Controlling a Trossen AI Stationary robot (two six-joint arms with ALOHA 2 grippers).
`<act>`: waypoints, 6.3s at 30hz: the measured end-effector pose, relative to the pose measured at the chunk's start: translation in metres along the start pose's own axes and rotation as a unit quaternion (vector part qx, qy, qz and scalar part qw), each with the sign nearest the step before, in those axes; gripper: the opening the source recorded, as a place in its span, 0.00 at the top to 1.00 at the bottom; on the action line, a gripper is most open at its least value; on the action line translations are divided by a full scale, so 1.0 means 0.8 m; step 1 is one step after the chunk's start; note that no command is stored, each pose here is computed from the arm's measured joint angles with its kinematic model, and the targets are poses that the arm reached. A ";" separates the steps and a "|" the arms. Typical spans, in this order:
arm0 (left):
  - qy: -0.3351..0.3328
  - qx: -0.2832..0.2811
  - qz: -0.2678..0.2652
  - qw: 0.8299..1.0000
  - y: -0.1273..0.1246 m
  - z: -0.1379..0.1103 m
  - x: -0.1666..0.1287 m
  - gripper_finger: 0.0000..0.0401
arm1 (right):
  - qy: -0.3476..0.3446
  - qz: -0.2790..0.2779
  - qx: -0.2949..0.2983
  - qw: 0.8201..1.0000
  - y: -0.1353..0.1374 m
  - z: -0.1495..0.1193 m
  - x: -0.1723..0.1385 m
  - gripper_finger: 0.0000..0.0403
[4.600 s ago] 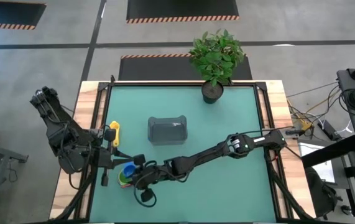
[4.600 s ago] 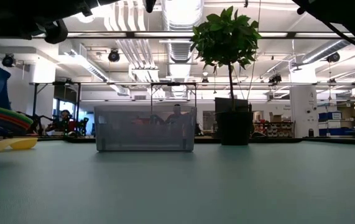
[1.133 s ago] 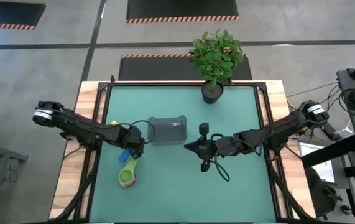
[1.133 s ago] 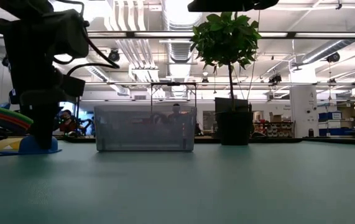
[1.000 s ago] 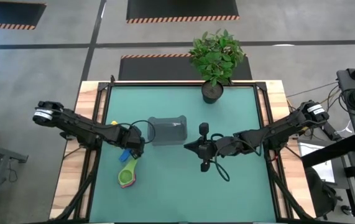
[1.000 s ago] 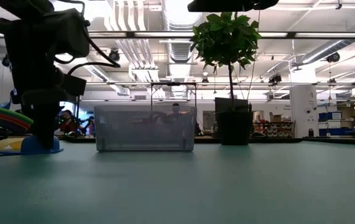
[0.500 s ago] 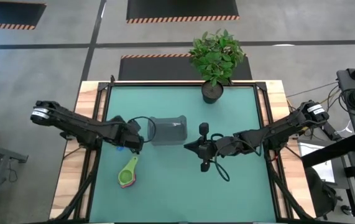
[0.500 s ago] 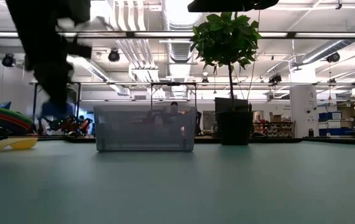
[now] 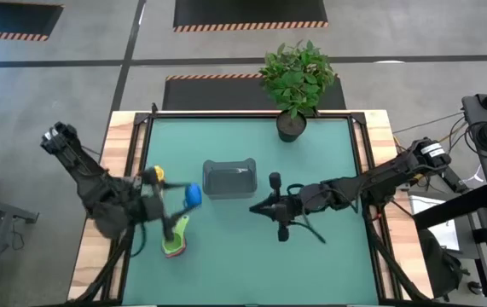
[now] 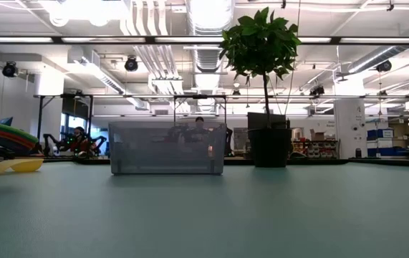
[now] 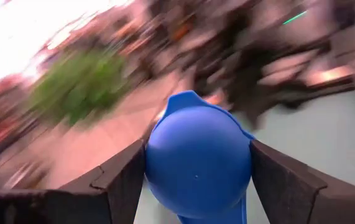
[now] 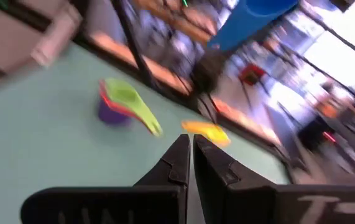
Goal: Nest measuring cups in basket
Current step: Stack the blue measuring cup on top of the green measuring cup
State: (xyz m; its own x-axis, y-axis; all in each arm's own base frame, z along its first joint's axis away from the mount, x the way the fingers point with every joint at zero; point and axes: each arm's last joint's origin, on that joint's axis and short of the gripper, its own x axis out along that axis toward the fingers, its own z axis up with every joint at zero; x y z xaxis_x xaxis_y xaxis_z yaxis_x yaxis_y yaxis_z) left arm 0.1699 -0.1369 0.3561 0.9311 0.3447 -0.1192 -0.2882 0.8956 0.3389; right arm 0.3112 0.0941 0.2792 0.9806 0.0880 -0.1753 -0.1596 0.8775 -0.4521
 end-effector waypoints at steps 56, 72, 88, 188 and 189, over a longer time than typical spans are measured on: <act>-0.241 0.114 -0.052 0.962 -0.070 -0.043 0.034 0.33 | -0.201 -0.024 0.066 0.977 0.016 0.007 0.129 0.66; -0.170 0.104 0.009 0.980 -0.070 -0.039 0.006 0.29 | -0.159 -0.035 0.084 0.983 0.009 0.012 0.122 0.67; -0.180 -0.002 0.022 0.983 -0.019 0.041 -0.052 0.29 | 0.057 0.013 0.144 0.988 -0.050 0.045 0.106 0.67; 0.038 -0.016 -0.249 0.968 -0.070 -0.066 0.036 0.98 | 0.118 0.079 0.041 0.989 -0.006 0.037 0.051 0.94; 0.067 -0.022 -0.253 0.965 -0.067 -0.073 0.041 0.99 | 0.109 0.071 0.041 0.991 -0.007 0.037 0.047 0.94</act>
State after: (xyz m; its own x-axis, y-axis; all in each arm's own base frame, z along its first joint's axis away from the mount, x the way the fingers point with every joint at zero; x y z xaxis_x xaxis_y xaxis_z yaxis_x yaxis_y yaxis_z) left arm 0.2028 -0.1573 0.2794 0.9189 -0.1083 -0.3793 0.1826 0.9691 0.1656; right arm 0.3522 0.1062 0.3009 0.8999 0.1172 -0.4201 -0.2750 0.9001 -0.3379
